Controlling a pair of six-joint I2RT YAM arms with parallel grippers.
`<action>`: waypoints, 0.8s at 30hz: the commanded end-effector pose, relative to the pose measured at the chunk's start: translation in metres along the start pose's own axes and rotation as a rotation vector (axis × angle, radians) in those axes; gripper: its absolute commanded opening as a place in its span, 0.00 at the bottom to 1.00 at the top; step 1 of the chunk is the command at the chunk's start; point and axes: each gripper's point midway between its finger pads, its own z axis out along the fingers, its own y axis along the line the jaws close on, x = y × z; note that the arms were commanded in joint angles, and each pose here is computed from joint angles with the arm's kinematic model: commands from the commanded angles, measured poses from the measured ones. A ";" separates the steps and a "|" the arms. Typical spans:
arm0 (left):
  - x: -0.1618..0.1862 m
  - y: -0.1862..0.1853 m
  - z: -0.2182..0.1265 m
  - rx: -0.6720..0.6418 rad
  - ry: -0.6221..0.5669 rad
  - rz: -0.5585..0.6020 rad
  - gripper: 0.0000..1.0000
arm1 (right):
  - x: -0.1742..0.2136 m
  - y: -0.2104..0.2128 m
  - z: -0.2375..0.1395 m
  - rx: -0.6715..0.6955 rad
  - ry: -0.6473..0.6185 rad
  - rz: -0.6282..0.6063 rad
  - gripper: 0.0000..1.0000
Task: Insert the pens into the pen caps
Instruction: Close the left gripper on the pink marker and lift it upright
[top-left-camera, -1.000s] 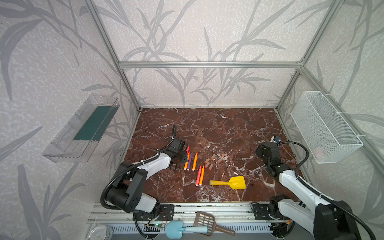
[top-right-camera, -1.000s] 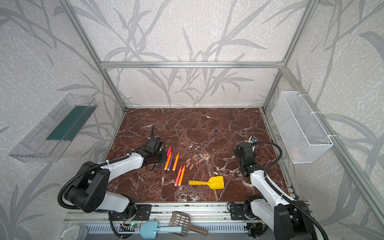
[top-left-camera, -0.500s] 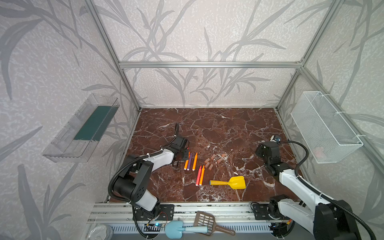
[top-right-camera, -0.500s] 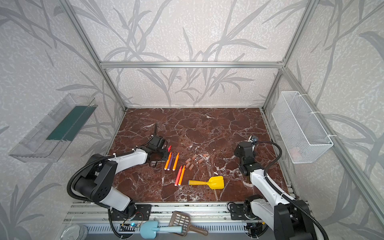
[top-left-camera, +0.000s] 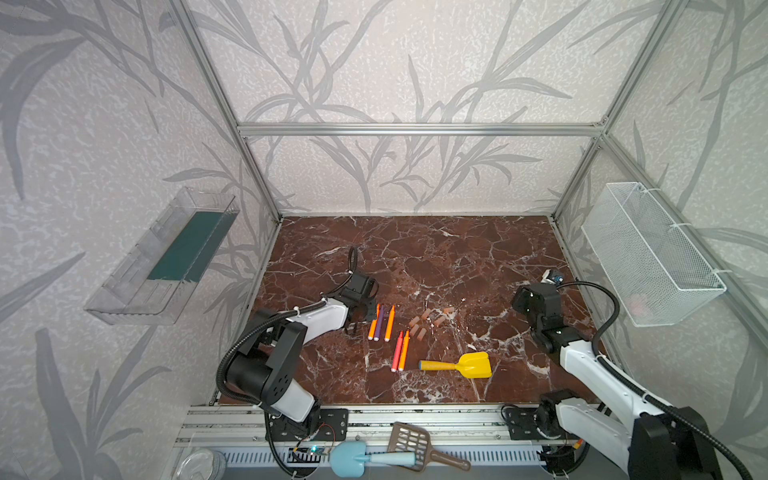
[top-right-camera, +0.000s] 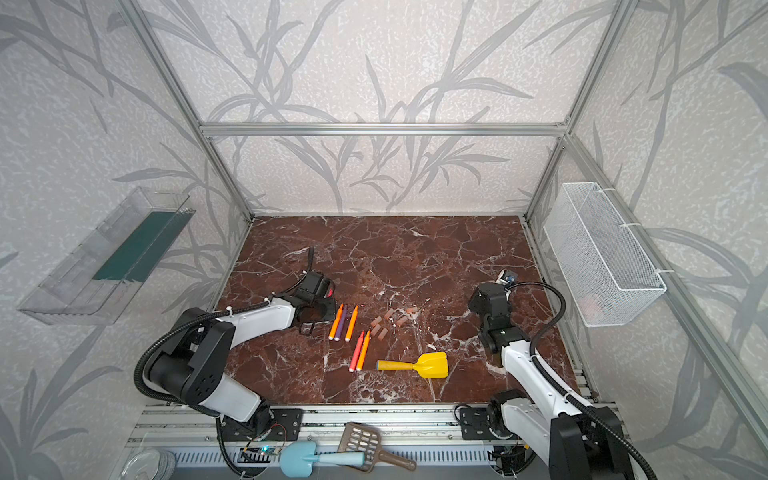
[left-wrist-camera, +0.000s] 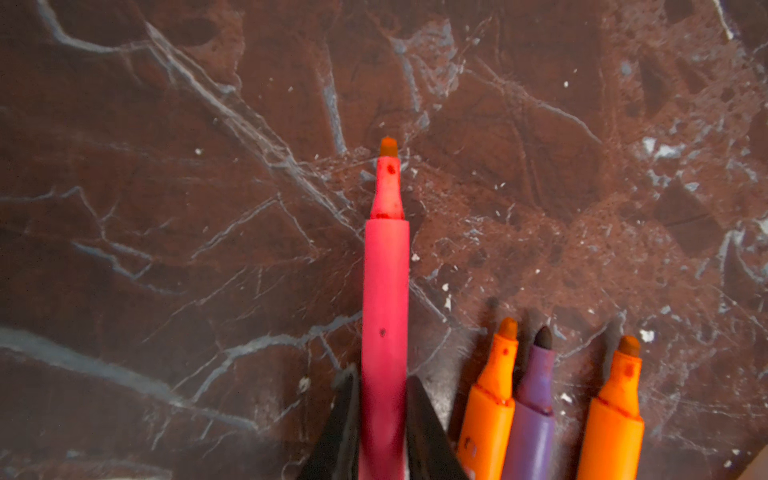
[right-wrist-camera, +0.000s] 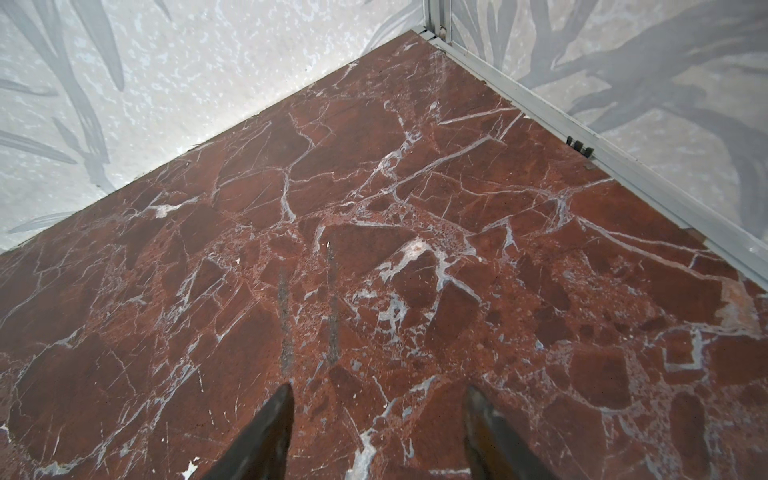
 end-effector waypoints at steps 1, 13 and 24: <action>0.013 0.012 0.007 -0.054 0.016 -0.023 0.19 | -0.002 0.002 -0.001 -0.016 -0.012 -0.006 0.63; -0.042 0.008 -0.034 -0.020 -0.253 -0.020 0.02 | -0.001 0.006 -0.001 -0.041 -0.003 -0.020 0.63; -0.040 0.017 -0.083 0.039 -0.375 -0.019 0.00 | 0.000 0.007 -0.005 -0.060 -0.015 -0.018 0.63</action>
